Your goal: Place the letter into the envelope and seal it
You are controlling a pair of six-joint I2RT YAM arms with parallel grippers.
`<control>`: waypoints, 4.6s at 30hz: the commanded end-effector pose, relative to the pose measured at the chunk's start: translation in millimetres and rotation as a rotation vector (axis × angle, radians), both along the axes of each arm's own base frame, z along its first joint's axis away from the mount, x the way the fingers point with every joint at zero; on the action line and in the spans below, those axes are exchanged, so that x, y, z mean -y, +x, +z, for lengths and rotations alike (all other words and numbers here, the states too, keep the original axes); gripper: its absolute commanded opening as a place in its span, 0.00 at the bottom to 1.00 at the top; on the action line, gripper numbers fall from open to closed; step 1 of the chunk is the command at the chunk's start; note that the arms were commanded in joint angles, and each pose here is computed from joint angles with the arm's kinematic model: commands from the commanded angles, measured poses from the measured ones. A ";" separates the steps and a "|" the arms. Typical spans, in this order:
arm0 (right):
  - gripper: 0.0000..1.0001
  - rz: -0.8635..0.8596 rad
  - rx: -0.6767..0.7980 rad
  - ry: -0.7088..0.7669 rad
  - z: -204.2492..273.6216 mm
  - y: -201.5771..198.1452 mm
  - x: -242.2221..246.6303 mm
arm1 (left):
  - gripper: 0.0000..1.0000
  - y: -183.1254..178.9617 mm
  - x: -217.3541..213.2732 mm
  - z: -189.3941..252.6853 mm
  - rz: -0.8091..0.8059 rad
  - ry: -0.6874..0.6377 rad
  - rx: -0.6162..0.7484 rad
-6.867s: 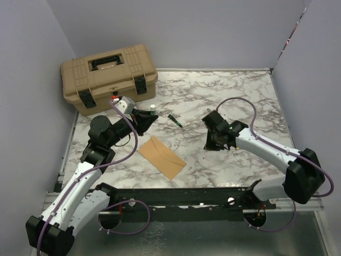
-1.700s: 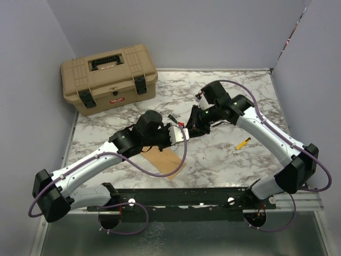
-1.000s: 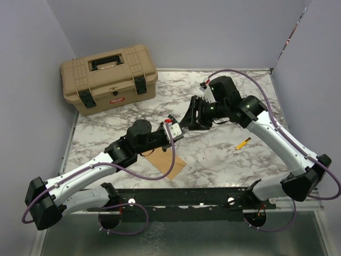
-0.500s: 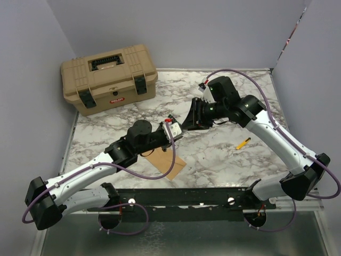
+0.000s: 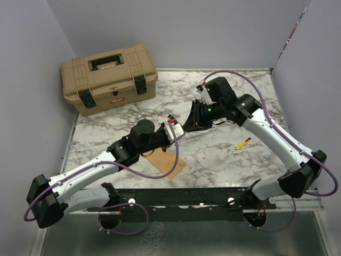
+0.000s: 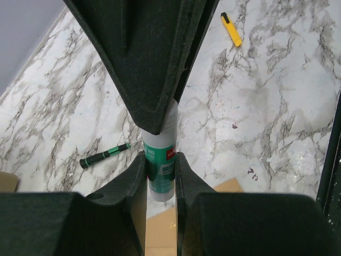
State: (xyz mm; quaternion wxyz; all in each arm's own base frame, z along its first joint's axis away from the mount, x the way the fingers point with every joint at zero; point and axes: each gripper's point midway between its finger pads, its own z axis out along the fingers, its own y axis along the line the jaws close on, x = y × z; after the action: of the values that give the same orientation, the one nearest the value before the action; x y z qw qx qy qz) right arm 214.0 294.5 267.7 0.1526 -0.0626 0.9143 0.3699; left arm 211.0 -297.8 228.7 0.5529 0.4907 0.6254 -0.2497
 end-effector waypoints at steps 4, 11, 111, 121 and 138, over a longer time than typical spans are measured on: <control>0.01 0.060 -0.105 -0.016 -34.1 -15.3 -6.2 | 0.00 -4.6 8.3 62.6 -0.130 -0.067 0.322; 0.00 0.056 -0.172 -0.048 -61.4 -24.3 -10.3 | 0.00 -8.5 24.8 115.7 -0.221 -0.119 0.453; 0.99 -0.598 0.294 -0.233 4.9 -13.2 152.6 | 0.96 128.5 -46.3 -89.0 1.221 -0.421 -0.798; 1.00 -0.744 0.261 -0.464 15.4 -23.0 203.1 | 0.99 70.8 -169.1 44.8 1.317 -0.216 -0.428; 1.00 -0.775 0.475 -0.418 99.5 -28.7 236.0 | 0.99 -48.5 -300.8 168.0 1.305 -0.533 -0.254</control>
State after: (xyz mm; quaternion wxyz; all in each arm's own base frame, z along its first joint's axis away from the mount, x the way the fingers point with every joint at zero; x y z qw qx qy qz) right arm 189.4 77.1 353.0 0.4418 0.1757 0.8745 0.0954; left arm 177.7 -22.4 401.1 0.6144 -0.1790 0.7595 -0.1167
